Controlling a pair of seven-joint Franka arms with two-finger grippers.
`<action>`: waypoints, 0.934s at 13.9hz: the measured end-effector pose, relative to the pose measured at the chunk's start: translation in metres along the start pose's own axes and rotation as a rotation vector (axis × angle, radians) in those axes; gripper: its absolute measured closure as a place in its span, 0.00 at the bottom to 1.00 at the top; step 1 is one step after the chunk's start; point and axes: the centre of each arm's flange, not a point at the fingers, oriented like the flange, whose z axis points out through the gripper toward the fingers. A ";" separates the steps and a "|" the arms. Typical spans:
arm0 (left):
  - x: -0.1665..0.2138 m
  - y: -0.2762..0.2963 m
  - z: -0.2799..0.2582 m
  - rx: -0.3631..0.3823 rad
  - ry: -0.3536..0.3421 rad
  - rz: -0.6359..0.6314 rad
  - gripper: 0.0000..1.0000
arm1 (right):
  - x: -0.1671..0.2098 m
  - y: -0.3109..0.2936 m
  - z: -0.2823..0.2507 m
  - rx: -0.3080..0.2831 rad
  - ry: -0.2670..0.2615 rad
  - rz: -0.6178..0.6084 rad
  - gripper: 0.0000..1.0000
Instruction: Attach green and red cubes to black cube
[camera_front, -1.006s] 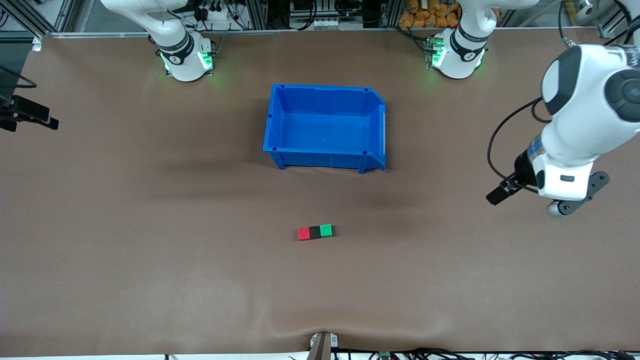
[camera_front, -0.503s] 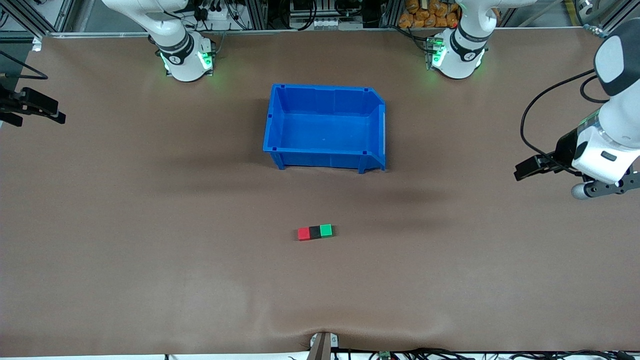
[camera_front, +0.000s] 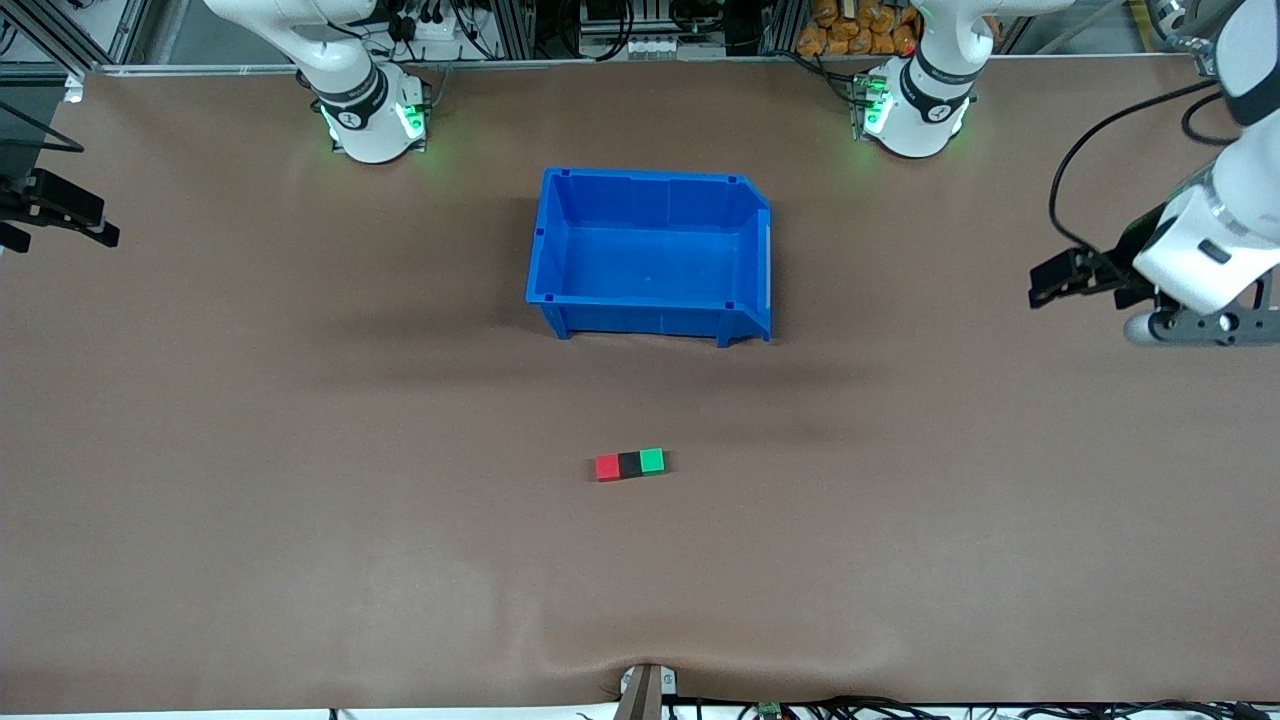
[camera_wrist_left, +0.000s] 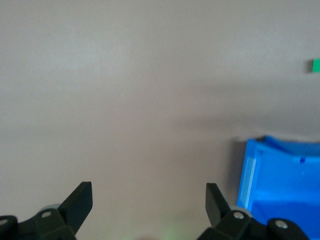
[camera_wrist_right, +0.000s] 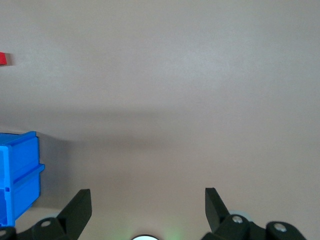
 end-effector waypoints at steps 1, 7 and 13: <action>-0.008 -0.002 -0.007 0.002 -0.012 0.015 0.00 | -0.001 0.000 0.000 0.001 -0.005 0.000 0.00; -0.020 -0.007 -0.020 0.004 -0.013 0.062 0.00 | -0.001 -0.003 0.001 0.001 -0.009 -0.006 0.00; -0.020 -0.018 -0.024 0.003 -0.007 0.044 0.00 | 0.000 -0.006 0.001 0.000 -0.009 -0.010 0.00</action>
